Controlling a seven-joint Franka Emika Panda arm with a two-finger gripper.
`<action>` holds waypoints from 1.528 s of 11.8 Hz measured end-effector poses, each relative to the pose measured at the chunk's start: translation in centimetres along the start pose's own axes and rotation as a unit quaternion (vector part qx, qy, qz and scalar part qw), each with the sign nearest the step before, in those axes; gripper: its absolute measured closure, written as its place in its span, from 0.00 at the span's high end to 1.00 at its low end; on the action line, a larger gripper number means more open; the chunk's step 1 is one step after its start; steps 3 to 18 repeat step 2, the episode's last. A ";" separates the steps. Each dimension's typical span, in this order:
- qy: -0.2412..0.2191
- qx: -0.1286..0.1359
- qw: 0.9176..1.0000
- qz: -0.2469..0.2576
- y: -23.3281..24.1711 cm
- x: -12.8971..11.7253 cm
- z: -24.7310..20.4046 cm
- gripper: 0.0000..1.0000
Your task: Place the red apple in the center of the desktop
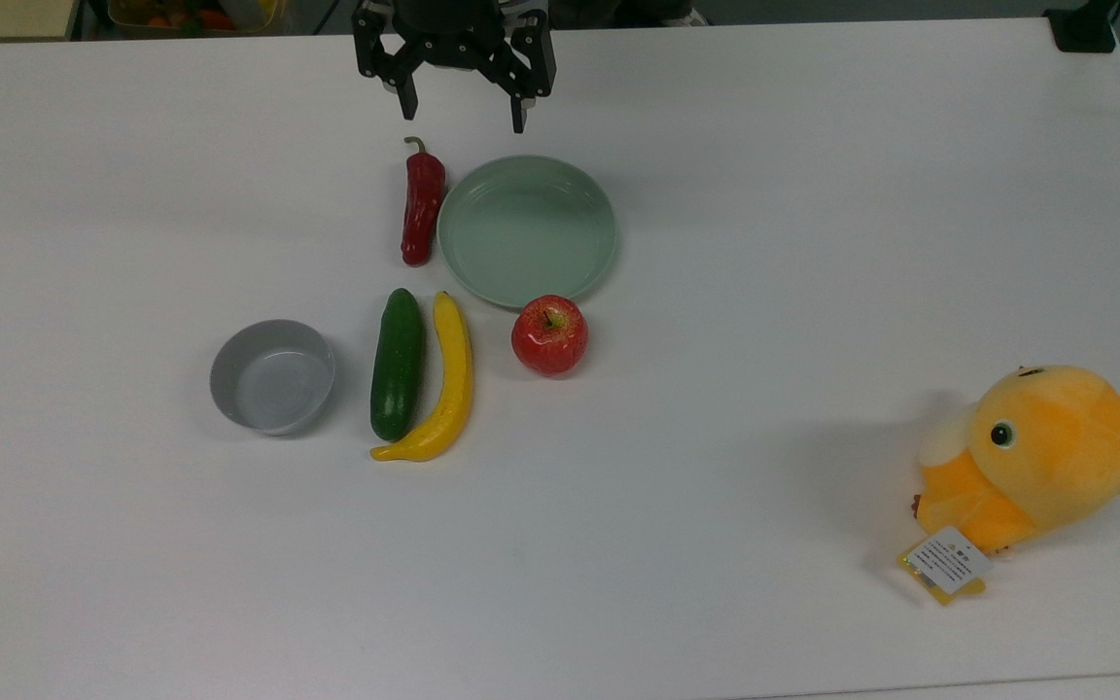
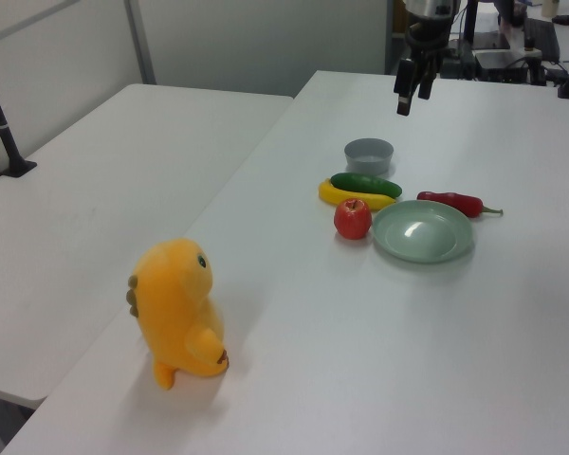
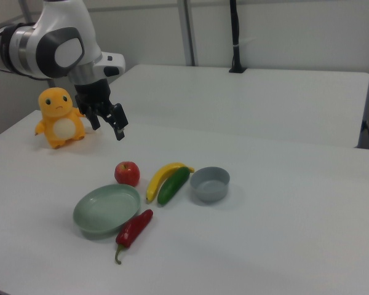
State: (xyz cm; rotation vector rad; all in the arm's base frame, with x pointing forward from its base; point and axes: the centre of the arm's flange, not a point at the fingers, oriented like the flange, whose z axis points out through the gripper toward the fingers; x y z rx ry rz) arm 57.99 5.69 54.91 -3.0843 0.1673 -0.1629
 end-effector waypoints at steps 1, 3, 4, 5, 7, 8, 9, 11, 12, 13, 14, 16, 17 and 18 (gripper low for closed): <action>-0.002 0.000 1.000 -0.005 -0.3 -0.1 0.2 1.00; -0.004 0.000 1.000 -0.008 -0.5 -0.2 0.4 1.00; -0.004 0.000 1.000 -0.008 -0.5 -0.2 0.4 1.00; -0.004 0.000 1.000 -0.008 -0.5 -0.2 0.4 1.00; -0.004 0.000 1.000 -0.008 -0.5 -0.2 0.4 1.00; -0.004 0.000 1.000 -0.008 -0.5 -0.2 0.4 1.00; -0.004 0.000 1.000 -0.008 -0.5 -0.2 0.4 1.00; -0.004 0.000 1.000 -0.008 -0.5 -0.2 0.4 1.00; -0.004 0.000 1.000 -0.008 -0.5 -0.2 0.4 1.00; -0.004 0.000 1.000 -0.008 -0.5 -0.2 0.4 1.00; -0.004 0.000 1.000 -0.008 -0.5 -0.2 0.4 1.00; -0.004 0.000 1.000 -0.008 -0.5 -0.2 0.4 1.00; -0.004 0.000 1.000 -0.008 -0.5 -0.2 0.4 1.00; -0.004 0.000 1.000 -0.008 -0.5 -0.2 0.4 1.00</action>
